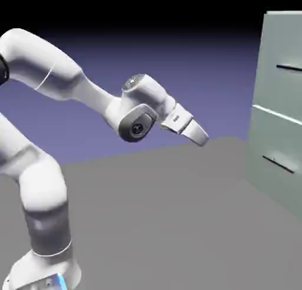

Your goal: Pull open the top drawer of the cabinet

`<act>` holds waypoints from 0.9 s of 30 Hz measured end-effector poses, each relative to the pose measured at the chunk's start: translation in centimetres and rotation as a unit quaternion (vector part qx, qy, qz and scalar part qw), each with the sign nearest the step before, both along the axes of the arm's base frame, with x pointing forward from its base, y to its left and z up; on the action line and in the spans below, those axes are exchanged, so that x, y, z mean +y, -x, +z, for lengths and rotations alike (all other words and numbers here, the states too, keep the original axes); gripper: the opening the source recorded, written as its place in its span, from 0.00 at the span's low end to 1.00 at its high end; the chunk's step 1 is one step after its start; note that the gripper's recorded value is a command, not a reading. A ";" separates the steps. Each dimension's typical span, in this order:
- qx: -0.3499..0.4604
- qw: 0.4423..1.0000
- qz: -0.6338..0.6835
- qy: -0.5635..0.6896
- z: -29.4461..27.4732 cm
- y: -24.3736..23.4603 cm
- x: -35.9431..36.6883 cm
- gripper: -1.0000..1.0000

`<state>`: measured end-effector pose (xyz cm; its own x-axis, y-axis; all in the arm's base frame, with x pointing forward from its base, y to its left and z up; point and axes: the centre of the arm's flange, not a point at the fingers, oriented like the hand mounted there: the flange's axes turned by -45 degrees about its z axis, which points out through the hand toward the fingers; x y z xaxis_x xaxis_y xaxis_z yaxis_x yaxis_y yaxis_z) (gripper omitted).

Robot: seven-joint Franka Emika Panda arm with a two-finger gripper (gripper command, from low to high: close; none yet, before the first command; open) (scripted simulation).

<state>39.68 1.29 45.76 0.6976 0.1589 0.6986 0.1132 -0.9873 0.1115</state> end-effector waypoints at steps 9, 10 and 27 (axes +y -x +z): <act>0.040 0.924 0.267 0.272 -1.8 -5.1 6.5 0.50; 0.044 0.907 0.296 0.298 -2.1 -5.6 7.3 0.50; 0.022 0.443 0.673 0.592 -7.8 -11.6 19.6 0.50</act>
